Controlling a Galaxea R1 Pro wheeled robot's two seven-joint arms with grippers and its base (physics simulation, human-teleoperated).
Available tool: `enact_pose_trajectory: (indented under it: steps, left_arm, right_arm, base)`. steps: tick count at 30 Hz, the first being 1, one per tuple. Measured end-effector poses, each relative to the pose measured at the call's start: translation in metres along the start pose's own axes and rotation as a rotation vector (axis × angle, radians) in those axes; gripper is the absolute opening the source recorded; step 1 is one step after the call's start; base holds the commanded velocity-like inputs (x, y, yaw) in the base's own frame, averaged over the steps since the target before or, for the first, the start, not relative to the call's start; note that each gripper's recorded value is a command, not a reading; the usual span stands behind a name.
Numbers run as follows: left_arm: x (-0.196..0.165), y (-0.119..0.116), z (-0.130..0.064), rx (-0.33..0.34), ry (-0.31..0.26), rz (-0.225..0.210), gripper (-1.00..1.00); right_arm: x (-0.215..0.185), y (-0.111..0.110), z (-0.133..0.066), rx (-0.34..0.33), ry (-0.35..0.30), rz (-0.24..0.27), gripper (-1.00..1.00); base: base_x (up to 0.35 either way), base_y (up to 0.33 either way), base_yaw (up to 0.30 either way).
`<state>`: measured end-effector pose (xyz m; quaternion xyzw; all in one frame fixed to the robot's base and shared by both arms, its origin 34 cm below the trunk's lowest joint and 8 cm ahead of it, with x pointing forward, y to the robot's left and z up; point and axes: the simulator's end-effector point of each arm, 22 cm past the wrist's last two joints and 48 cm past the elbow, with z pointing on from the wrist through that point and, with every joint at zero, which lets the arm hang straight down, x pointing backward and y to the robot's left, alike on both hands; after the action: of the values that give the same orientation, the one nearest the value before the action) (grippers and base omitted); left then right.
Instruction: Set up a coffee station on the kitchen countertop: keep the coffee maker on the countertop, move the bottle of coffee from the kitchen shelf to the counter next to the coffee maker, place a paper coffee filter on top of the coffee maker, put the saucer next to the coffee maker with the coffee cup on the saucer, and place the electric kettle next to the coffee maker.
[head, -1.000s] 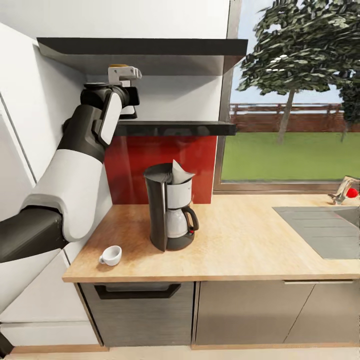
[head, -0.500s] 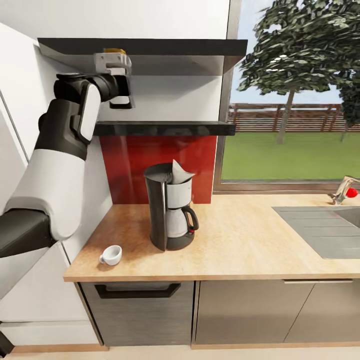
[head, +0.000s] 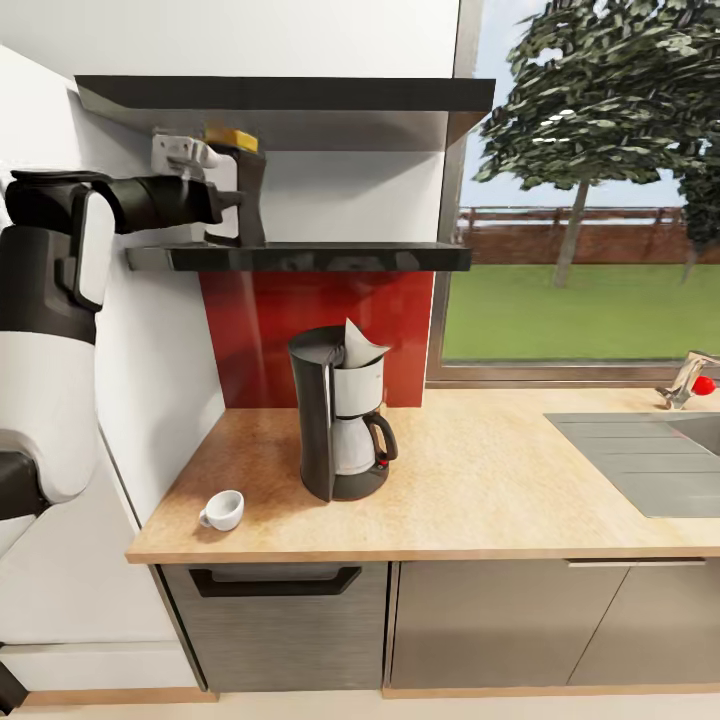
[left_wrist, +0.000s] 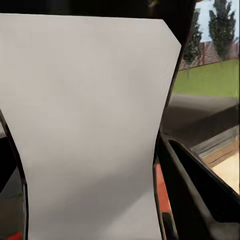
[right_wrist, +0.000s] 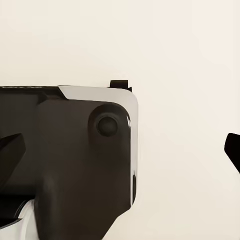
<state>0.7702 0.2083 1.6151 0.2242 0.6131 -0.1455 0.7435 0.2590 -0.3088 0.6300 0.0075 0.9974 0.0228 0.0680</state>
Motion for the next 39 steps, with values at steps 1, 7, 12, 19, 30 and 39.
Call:
enact_pose_trajectory:
  steps: [1,7,12,19,30,39]
  left_arm:
    - [0.01,0.0,-0.001,0.016,0.013,-0.008,-1.0]
    - [0.044,0.008,-0.015,0.065,0.032,-0.073,-1.0]
    - [0.07,0.011,-0.039,0.142,0.063,-0.084,-1.0]
    - [0.111,0.012,-0.083,0.235,0.081,-0.129,-1.0]
    - [0.156,-0.006,-0.134,0.341,0.093,-0.172,-1.0]
    - [0.256,-0.008,-0.134,0.223,0.223,-0.243,-1.0]
  right_arm:
    - [0.0,0.0,0.0,0.0,0.0,0.0,1.0]
    - [0.0,0.0,0.0,0.0,0.0,0.0,1.0]
    - [-0.001,0.0,0.0,-0.001,-0.003,0.001,1.0]
    - [-0.011,0.004,0.0,-0.009,-0.024,-0.002,1.0]
    - [-0.014,0.006,0.0,-0.012,-0.03,-0.002,1.0]
    - [-0.015,0.006,0.0,-0.012,-0.033,-0.003,1.0]
  base:
    - [0.0,0.0,0.0]
    - [0.0,0.0,0.0]
    - [0.0,0.0,0.0]
    - [0.0,0.0,0.0]
    - [0.0,0.0,0.0]
    - [0.0,0.0,0.0]
